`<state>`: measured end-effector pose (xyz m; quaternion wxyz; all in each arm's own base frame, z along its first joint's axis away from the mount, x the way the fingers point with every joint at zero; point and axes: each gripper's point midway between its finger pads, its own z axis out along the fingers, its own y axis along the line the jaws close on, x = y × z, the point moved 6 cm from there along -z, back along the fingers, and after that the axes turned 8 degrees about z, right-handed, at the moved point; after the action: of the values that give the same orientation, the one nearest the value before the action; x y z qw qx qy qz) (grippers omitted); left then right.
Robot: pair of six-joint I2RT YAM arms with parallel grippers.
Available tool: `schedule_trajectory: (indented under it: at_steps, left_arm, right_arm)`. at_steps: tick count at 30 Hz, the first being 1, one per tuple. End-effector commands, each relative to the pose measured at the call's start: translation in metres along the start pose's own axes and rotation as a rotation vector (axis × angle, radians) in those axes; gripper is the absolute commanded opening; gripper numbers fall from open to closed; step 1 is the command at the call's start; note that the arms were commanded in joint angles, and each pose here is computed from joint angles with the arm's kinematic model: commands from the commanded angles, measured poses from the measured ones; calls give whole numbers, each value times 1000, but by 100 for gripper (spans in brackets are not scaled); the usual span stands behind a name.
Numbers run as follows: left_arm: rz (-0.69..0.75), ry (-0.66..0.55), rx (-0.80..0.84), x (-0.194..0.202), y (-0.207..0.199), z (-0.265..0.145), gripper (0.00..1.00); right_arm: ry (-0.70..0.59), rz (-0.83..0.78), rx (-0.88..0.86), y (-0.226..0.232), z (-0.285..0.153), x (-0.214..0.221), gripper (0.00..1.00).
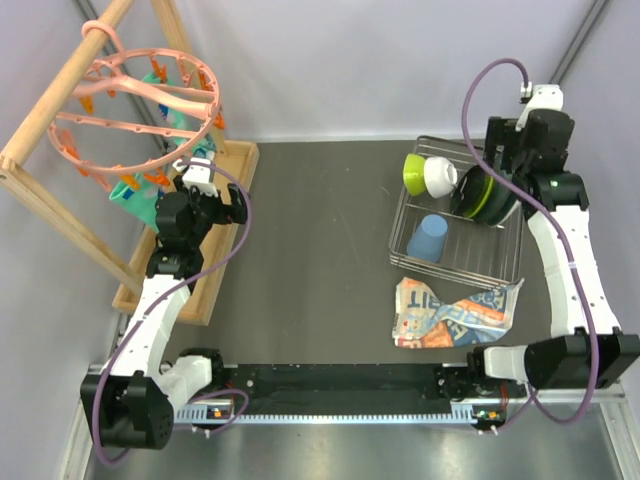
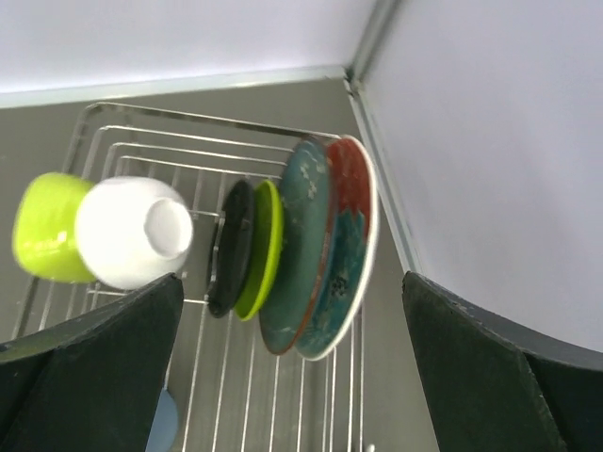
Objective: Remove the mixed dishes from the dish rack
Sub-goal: Pick up the plate from the dish rack.
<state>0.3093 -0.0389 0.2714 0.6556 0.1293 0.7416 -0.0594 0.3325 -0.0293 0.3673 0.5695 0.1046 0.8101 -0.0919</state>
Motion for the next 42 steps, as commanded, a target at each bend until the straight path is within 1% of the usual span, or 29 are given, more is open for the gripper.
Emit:
schedule_trajectory:
  at_steps: [1, 5, 6, 15, 19, 25, 28, 29, 32, 33, 34, 36, 37, 39, 42]
  left_arm:
    - [30, -57, 10, -7, -2, -4, 96]
    - [32, -47, 9, 1, -3, -6, 96]
    - [54, -40, 4, 5, -1, -6, 96]
    - [68, -12, 15, 19, -3, -7, 97]
    - [66, -12, 18, 19, -4, -7, 97]
    - [60, -11, 29, 23, -5, -7, 97]
    - [57, -6, 30, 24, -6, -7, 96]
    - [57, -7, 31, 24, -6, -7, 96]
    - [57, -5, 30, 25, -6, -7, 96]
    - [58, -5, 29, 25, -6, -7, 97]
    - [57, -5, 32, 25, -6, -7, 96]
    - [58, -2, 31, 26, -6, -7, 96]
    - [55, 1, 32, 27, -6, -7, 96]
    - [55, 1, 34, 27, -6, -7, 96]
    - [54, 5, 35, 29, -6, -6, 96]
  right_arm:
    - [-10, 78, 133, -27, 4, -15, 98]
    - [37, 80, 175, -37, 21, -8, 96]
    - [42, 113, 186, -41, 24, -7, 96]
    - [142, 207, 170, -60, 49, 17, 98]
    - [151, 240, 179, -79, 56, 23, 98]
    - [175, 247, 156, -84, 61, 34, 96]
    - [179, 249, 147, -84, 64, 38, 92]
    - [188, 252, 137, -84, 66, 41, 86]
    - [205, 259, 130, -85, 71, 46, 84]
    - [207, 261, 128, -85, 72, 47, 82]
    - [206, 259, 127, -85, 73, 47, 79]
    - [215, 260, 126, -85, 75, 50, 77]
    - [217, 258, 121, -85, 76, 52, 72]
    - [224, 253, 119, -85, 79, 55, 69]
    - [227, 252, 118, -85, 82, 58, 68]
